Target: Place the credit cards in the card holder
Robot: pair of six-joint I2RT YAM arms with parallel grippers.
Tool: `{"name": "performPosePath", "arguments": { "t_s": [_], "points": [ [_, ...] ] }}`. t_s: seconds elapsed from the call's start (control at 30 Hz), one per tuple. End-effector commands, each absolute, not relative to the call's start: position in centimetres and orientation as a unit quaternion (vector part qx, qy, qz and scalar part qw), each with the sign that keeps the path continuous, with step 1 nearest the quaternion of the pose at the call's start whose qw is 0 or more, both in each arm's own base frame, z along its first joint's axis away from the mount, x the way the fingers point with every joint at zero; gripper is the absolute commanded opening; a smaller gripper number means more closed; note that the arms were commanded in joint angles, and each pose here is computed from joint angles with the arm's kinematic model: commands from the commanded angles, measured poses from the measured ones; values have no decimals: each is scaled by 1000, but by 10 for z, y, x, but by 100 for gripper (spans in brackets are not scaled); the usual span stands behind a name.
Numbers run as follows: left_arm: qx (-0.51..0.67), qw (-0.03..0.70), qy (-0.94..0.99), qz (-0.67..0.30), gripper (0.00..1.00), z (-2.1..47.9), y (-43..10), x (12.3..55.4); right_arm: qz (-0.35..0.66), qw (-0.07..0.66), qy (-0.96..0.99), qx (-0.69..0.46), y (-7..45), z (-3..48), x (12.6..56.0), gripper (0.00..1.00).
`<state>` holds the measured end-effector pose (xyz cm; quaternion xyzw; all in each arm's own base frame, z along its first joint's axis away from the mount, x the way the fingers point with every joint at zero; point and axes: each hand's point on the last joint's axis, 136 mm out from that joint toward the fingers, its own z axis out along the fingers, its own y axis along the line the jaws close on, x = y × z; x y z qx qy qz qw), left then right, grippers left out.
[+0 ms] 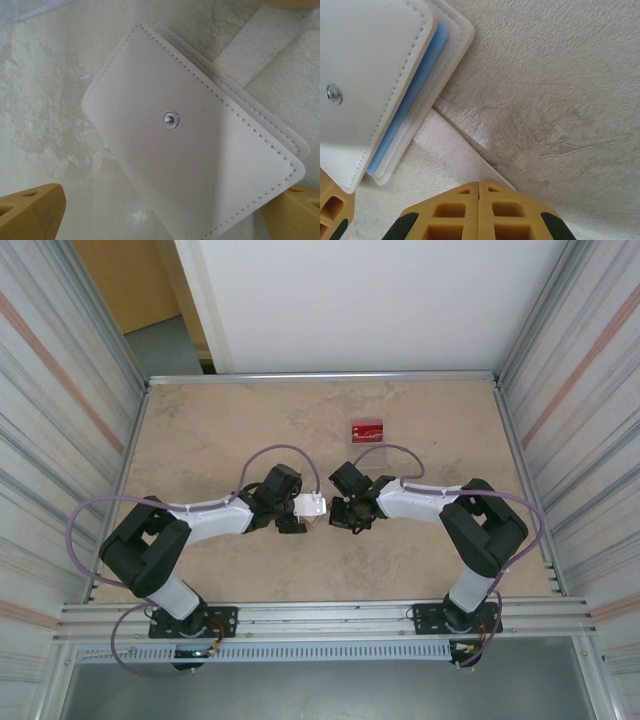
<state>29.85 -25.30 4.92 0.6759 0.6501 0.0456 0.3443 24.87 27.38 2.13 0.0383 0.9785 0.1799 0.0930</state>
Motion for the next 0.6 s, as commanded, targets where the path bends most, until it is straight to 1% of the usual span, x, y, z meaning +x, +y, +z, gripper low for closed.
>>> {"name": "performPosePath", "arguments": {
  "t_s": [0.0, 0.23, 0.37, 0.57],
  "points": [
    [664, 386, 639, 45, 99, 71, -264, 312, 141, 62, 987, 44, 253, 6, 230, 0],
    [607, 389, 693, 6, 99, 87, -264, 329, 140, 60, 987, 45, 253, 4, 230, 0],
    [588, 395, 705, -3, 99, 92, -263, 339, 140, 59, 987, 46, 252, 4, 229, 0],
    [565, 387, 729, 4, 99, 86, -257, 357, 140, 61, 987, 46, 253, 5, 229, 0]
  ]
}}
